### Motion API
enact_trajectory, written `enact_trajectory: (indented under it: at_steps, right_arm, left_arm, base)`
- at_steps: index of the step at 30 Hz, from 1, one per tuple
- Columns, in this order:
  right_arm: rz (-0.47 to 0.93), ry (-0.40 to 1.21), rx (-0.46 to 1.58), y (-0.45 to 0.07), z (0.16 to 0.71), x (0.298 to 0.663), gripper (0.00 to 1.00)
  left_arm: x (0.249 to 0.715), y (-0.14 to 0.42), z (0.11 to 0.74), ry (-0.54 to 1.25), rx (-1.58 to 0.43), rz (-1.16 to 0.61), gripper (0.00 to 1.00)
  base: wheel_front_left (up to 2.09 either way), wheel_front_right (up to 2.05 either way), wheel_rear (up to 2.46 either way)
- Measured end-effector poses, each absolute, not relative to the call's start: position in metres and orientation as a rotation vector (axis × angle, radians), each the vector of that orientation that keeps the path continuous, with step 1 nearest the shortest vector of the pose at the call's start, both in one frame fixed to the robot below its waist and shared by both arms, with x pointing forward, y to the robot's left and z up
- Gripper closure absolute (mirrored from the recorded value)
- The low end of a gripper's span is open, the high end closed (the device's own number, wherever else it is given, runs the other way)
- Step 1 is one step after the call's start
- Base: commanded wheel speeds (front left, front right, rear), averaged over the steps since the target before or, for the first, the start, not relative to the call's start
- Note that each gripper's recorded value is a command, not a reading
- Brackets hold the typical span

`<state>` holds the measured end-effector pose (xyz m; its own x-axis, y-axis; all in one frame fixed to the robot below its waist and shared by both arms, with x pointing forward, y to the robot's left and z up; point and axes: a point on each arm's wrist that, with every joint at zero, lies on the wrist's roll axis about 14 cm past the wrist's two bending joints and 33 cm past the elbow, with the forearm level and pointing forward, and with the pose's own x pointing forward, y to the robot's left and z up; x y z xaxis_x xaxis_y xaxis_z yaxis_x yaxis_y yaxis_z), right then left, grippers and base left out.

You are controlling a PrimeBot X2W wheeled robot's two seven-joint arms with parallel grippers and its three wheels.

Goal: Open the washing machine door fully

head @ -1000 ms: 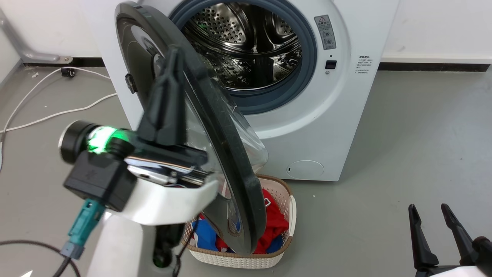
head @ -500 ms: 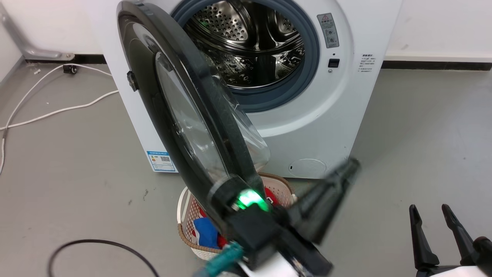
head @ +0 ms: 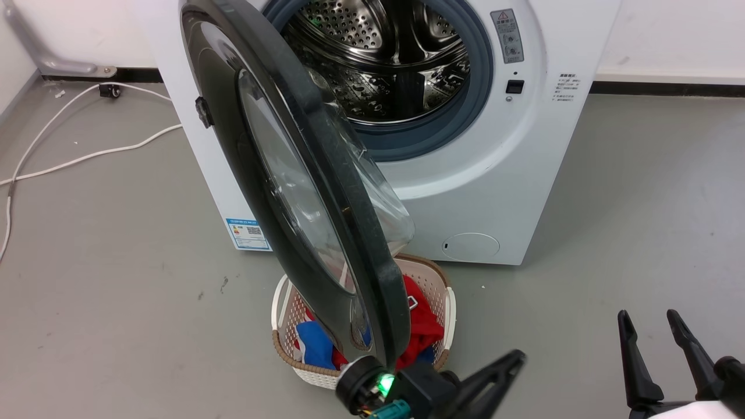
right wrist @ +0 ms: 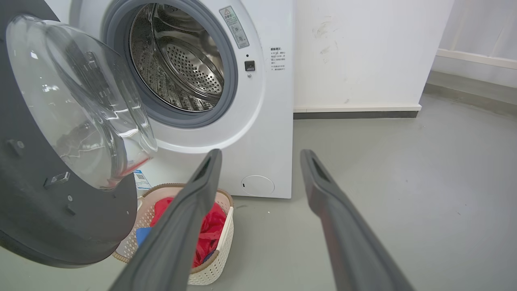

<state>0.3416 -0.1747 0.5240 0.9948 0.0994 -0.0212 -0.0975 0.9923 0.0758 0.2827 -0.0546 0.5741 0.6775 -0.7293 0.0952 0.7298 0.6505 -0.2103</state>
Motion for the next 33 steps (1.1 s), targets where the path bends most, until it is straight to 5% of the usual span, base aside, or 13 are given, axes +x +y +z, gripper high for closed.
enact_trajectory:
  at_steps: [12, 33]
  right_arm:
    - [0.087, 0.040, 0.085, -0.178, 0.520, 0.344, 0.00]
    - [0.102, 0.066, 0.113, -0.172, 0.508, 0.353, 0.00]
  left_arm:
    - [0.335, -0.007, 0.542, 0.048, -0.205, -0.580, 1.00]
    - [0.350, 0.023, 0.530, 0.070, -0.232, -0.455, 1.00]
  base:
    - [0.00, 0.00, 0.00]
    - [0.00, 0.00, 0.00]
